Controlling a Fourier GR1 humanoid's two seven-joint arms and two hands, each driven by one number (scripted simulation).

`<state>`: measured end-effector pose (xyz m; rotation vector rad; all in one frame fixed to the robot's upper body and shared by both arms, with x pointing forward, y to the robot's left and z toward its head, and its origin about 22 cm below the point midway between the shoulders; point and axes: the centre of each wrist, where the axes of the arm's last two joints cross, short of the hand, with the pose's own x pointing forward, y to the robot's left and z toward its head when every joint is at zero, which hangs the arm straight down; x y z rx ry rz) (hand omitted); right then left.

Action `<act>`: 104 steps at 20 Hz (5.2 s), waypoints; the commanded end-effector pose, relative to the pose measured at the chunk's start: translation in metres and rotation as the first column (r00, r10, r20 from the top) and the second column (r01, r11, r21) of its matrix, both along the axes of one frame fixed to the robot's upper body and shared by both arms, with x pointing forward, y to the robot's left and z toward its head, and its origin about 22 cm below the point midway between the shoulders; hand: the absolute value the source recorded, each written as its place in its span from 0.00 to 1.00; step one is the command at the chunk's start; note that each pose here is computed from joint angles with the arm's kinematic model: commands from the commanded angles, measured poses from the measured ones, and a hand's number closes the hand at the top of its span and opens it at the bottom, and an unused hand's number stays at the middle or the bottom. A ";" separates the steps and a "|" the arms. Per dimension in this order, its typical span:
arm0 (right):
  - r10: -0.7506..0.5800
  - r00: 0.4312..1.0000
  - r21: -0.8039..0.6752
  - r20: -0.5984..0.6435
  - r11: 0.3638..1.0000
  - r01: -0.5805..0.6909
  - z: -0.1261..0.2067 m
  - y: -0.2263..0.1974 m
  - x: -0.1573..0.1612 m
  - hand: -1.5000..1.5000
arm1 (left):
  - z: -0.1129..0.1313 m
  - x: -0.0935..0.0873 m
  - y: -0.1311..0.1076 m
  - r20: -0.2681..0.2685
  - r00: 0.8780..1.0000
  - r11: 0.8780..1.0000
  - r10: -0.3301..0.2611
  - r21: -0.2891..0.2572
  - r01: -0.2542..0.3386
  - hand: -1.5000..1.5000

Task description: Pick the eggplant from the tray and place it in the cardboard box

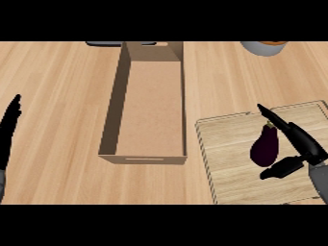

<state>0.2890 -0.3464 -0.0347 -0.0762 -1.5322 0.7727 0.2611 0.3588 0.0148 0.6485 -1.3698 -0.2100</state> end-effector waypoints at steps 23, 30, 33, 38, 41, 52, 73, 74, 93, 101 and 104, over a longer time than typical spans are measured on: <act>0.067 0.995 -0.069 -0.078 0.995 -0.072 0.013 0.078 -0.006 0.00 | 0.001 0.002 0.013 -0.007 1.000 1.000 -0.010 -0.002 0.010 0.50; -0.082 0.990 -0.096 0.116 0.991 0.093 -0.001 0.083 -0.010 1.00 | 0.002 0.007 -0.004 0.001 1.000 1.000 0.004 -0.003 -0.004 0.50; -0.135 0.980 -0.117 0.144 0.981 0.152 0.009 0.071 0.016 1.00 | -0.006 -0.006 0.006 -0.008 1.000 1.000 0.009 -0.011 -0.010 0.50; -0.239 0.940 -0.114 0.242 0.955 0.272 0.031 0.069 0.004 1.00 | 0.012 -0.008 0.003 -0.003 1.000 1.000 0.012 0.007 -0.012 0.50; -0.047 0.934 -0.298 0.354 0.941 0.160 0.075 0.057 0.061 1.00 | 0.007 0.008 -0.022 0.004 0.999 0.999 -0.035 -0.015 0.035 0.50; 0.435 0.725 -0.562 0.535 0.823 -0.079 0.186 0.037 0.134 1.00 | 0.008 0.020 -0.031 0.028 0.996 0.997 -0.082 -0.007 0.082 0.50; 0.533 0.685 -0.256 0.496 0.844 -0.472 0.247 0.237 0.177 1.00 | 0.012 0.018 0.008 0.000 1.000 1.000 -0.020 -0.003 0.020 0.50; 0.528 0.706 -0.247 0.472 0.848 -0.469 0.229 0.236 0.177 1.00 | -0.004 0.007 0.001 0.014 1.000 1.000 -0.014 -0.007 0.014 0.50; 0.405 0.864 -0.279 0.298 0.903 -0.326 0.181 0.308 0.162 1.00 | 0.013 0.034 -0.035 0.023 0.993 0.993 -0.115 0.011 0.115 0.50; 0.409 0.891 -0.209 0.196 0.905 -0.370 0.167 0.305 0.159 0.00 | 0.016 0.042 -0.043 0.016 0.990 0.991 -0.137 0.004 0.137 0.50; 0.394 0.883 -0.151 0.255 0.918 -0.367 0.167 0.304 0.159 0.00 | 0.017 0.040 -0.031 0.018 0.991 0.991 -0.135 0.000 0.135 0.50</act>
